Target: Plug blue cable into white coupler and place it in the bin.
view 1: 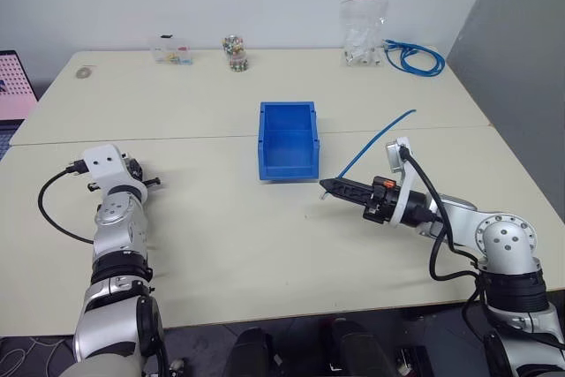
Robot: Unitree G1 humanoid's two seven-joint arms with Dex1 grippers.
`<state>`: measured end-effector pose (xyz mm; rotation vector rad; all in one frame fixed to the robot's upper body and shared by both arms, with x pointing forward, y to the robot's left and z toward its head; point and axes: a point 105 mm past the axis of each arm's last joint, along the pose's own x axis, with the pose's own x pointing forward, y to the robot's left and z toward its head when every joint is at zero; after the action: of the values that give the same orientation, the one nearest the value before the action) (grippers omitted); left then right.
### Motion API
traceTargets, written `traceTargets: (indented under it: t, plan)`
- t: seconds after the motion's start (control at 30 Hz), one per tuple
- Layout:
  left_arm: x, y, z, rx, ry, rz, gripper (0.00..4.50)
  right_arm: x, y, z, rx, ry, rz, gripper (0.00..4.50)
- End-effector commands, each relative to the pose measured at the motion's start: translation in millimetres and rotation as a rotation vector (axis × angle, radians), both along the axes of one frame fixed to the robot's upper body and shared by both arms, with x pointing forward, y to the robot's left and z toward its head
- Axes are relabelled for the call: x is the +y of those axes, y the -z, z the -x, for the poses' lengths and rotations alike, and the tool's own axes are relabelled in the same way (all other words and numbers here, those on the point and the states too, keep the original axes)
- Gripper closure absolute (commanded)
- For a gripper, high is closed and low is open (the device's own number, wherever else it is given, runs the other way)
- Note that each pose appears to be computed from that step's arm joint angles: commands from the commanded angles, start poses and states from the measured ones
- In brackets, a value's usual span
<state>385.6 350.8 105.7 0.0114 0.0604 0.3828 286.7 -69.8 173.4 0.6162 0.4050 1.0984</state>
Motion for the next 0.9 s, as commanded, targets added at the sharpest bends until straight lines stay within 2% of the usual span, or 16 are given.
traceTargets:
  t: [0.03,0.07,0.13,0.17,0.23,0.37,0.53,0.67,0.9]
  plan:
    - [-56.8,-13.2,8.0,0.024,0.403,-0.15,3.73,-6.1,-14.5,0.1,-0.079,0.017,-0.012,4.31]
    - [-90.2,-10.2,22.8,0.036,0.604,-0.131,3.73,-7.7,-15.5,-0.9,-0.091,0.022,-0.003,4.31]
    - [-159.8,-4.4,70.2,0.083,1.039,-0.131,3.73,-9.9,-17.8,-1.8,-0.124,0.022,0.023,4.31]
    - [-179.3,0.2,89.1,0.121,1.166,-0.118,3.73,-9.7,-18.4,-1.8,-0.14,0.016,0.038,4.31]
    - [-210.9,6.8,106.7,0.146,1.323,-0.112,3.73,-5.5,-16.6,0.6,-0.203,-0.021,0.113,4.31]
    - [-247.0,11.9,113.0,0.125,1.48,-0.098,3.73,1.3,-12.0,0.2,-0.289,-0.057,0.201,4.31]
    - [-285.3,45.4,107.3,0.146,1.699,-0.151,3.73,14.6,5.2,1.8,-0.445,-0.109,0.326,4.31]
    - [-292.7,60.9,106.4,0.186,1.832,-0.215,3.73,14.8,17.6,-1.0,-0.535,-0.127,0.393,4.31]
    - [-287.1,61.7,96.0,0.197,1.897,-0.257,3.73,15.9,37.0,10.7,-0.642,-0.238,0.473,4.31]
